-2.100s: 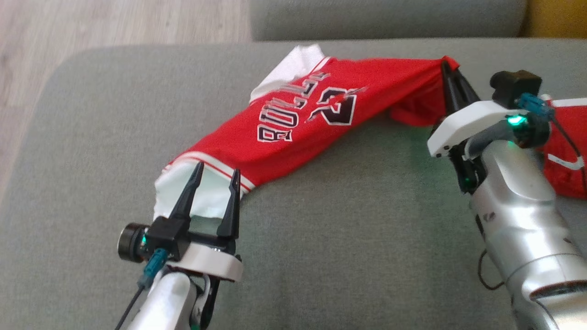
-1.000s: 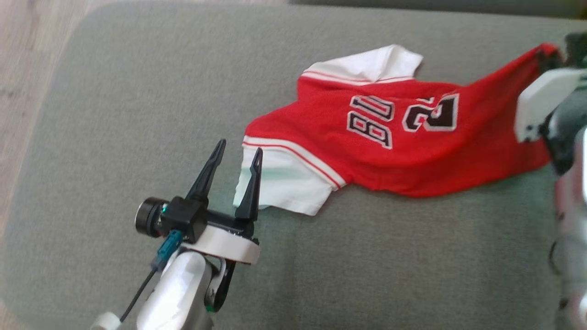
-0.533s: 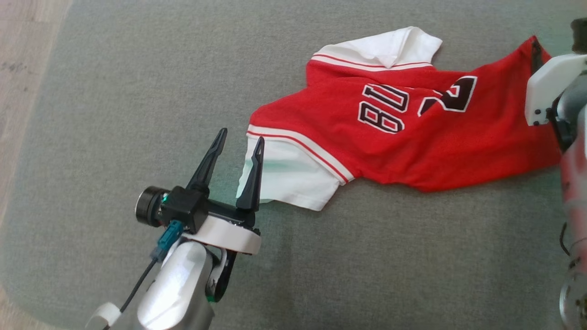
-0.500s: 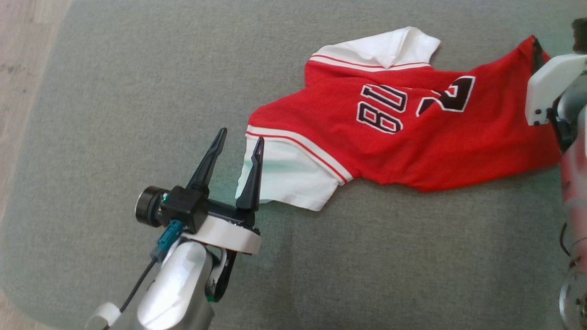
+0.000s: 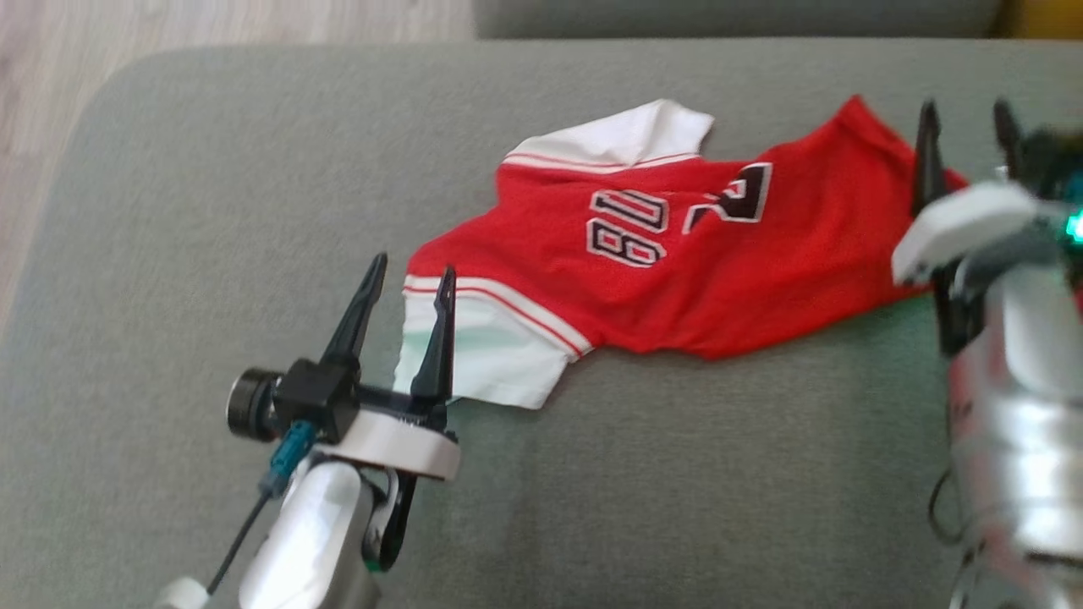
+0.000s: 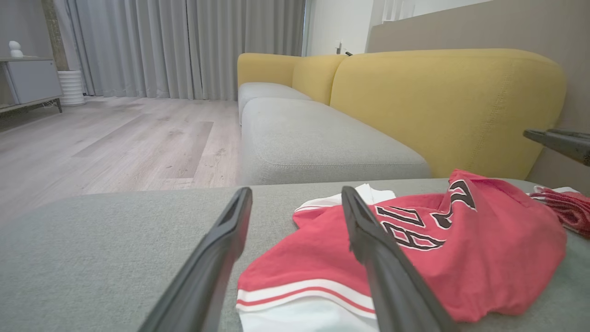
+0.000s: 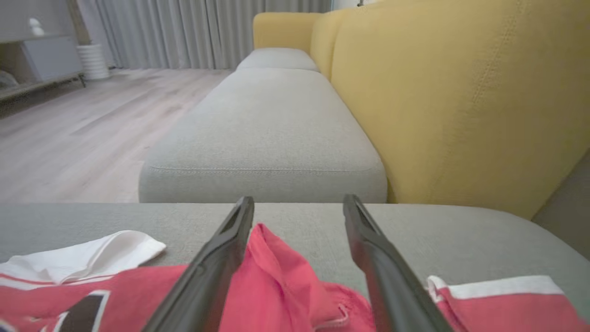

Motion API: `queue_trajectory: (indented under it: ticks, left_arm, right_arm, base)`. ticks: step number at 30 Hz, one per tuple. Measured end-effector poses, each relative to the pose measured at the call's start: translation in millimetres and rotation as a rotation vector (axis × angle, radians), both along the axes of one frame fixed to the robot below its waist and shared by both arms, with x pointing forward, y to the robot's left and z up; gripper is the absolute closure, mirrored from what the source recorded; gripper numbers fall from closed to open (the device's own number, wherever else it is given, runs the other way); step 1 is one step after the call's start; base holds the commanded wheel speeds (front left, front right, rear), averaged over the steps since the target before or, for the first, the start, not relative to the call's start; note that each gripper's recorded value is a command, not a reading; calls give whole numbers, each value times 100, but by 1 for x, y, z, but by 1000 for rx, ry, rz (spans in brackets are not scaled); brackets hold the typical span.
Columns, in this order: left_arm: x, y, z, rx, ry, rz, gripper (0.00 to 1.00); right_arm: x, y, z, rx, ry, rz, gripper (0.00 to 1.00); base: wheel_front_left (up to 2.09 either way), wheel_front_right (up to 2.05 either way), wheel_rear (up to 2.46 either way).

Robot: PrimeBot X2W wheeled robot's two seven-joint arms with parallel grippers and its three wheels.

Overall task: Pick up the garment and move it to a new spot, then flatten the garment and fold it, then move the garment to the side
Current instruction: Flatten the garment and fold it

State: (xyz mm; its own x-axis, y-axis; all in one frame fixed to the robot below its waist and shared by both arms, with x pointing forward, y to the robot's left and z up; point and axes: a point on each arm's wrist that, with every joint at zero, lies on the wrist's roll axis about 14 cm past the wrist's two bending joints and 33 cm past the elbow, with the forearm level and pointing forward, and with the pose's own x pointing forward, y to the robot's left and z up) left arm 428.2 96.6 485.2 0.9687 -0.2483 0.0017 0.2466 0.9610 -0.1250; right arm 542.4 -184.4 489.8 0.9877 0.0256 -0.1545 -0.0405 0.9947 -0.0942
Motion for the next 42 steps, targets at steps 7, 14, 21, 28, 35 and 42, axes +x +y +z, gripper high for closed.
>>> queue_trajectory:
  ticks: [7, 14, 21, 28, 35, 42]
  left_arm:
    - [-14, -18, -3, -13, 11, -42, 0]
    - [-14, -37, 0, -16, 2, -97, 0]
    - [-10, -41, -10, -12, 23, -110, 0]
    - [-7, -29, -24, -1, 59, -85, 0]
    - [1, -21, -27, 3, 62, -68, 0]
    - [1, -19, -32, 14, 74, -65, 0]
  right_arm:
    - [-65, -1, -23, 185, -23, -18, 0]
    - [-139, -5, -64, 300, 49, -62, 0]
    - [-140, -13, -67, 308, 46, -89, 0]
    - [-116, -22, -88, 271, 140, -123, 0]
    - [-102, -12, -108, 284, 216, -113, 0]
    - [-92, -8, -114, 280, 234, -111, 0]
  base:
    - [0, 0, 0]
    - [0, 0, 0]
    - [0, 0, 0]
    - [0, 0, 0]
    - [0, 0, 0]
    - [0, 0, 0]
